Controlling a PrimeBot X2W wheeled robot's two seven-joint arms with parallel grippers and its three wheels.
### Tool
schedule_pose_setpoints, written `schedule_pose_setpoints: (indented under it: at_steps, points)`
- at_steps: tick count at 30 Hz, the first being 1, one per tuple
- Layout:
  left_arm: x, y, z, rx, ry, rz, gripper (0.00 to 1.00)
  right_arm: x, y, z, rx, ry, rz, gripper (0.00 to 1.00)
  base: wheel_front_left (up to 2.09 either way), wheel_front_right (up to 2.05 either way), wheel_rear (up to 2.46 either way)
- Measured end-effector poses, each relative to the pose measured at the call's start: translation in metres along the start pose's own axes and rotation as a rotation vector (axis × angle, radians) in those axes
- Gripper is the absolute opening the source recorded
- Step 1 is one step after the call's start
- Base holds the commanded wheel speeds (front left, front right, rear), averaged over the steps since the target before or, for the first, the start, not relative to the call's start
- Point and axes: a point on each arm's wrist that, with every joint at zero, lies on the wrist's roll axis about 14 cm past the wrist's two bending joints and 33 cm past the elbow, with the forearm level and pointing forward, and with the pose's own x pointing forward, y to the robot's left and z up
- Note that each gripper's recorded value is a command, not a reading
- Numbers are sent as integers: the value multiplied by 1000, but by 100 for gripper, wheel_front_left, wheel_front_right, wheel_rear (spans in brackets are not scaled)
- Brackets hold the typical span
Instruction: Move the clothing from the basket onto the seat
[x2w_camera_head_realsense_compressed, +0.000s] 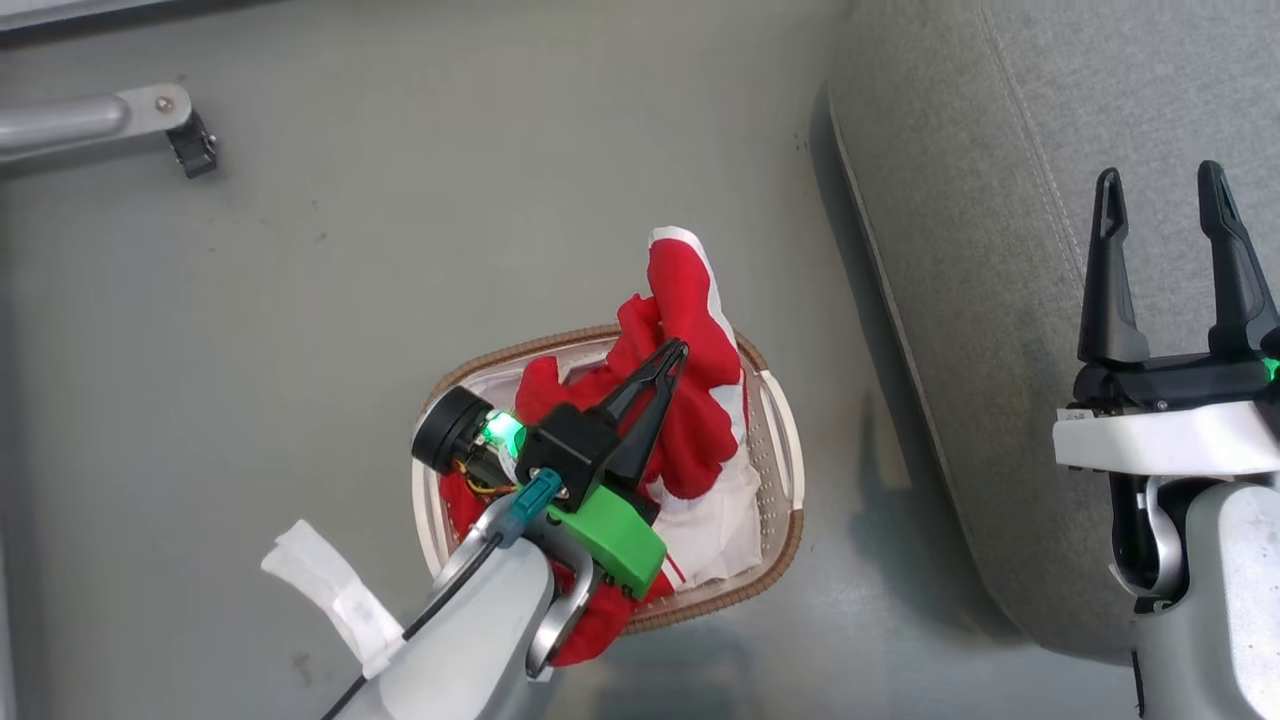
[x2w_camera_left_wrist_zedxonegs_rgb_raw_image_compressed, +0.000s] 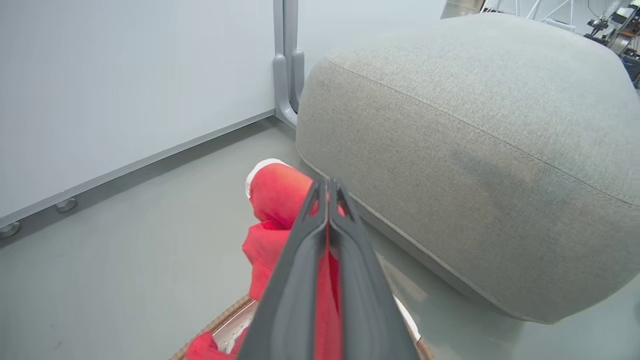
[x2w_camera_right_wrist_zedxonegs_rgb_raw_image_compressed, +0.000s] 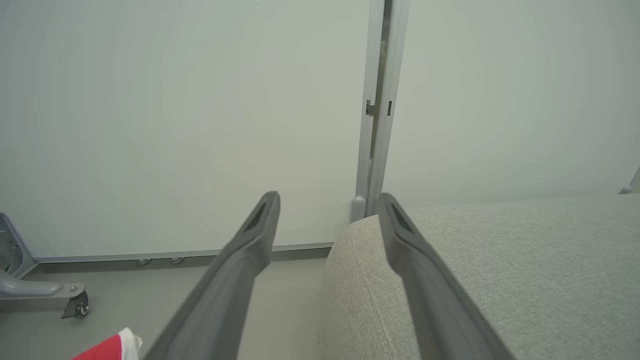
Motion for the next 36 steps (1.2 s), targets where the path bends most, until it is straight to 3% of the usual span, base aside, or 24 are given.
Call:
schedule_pose_setpoints:
  at_steps: [9, 17, 29, 36]
  points:
    - [-38, 11, 45, -6, -135, 123, 100, -7, 12, 23, 9, -43, 27, 100, 0, 0, 0]
    - [-69, 44, 68, 3, -201, 281, 100, -13, 20, 35, 16, -63, 49, 100, 0, 0, 0]
    - [-131, 99, 81, -3, -259, 550, 100, -32, 22, 34, 16, -32, 53, 100, 0, 0, 0]
    - [-165, 107, 76, -23, -264, 642, 100, -47, 23, 25, 23, 12, 56, 100, 0, 0, 0]
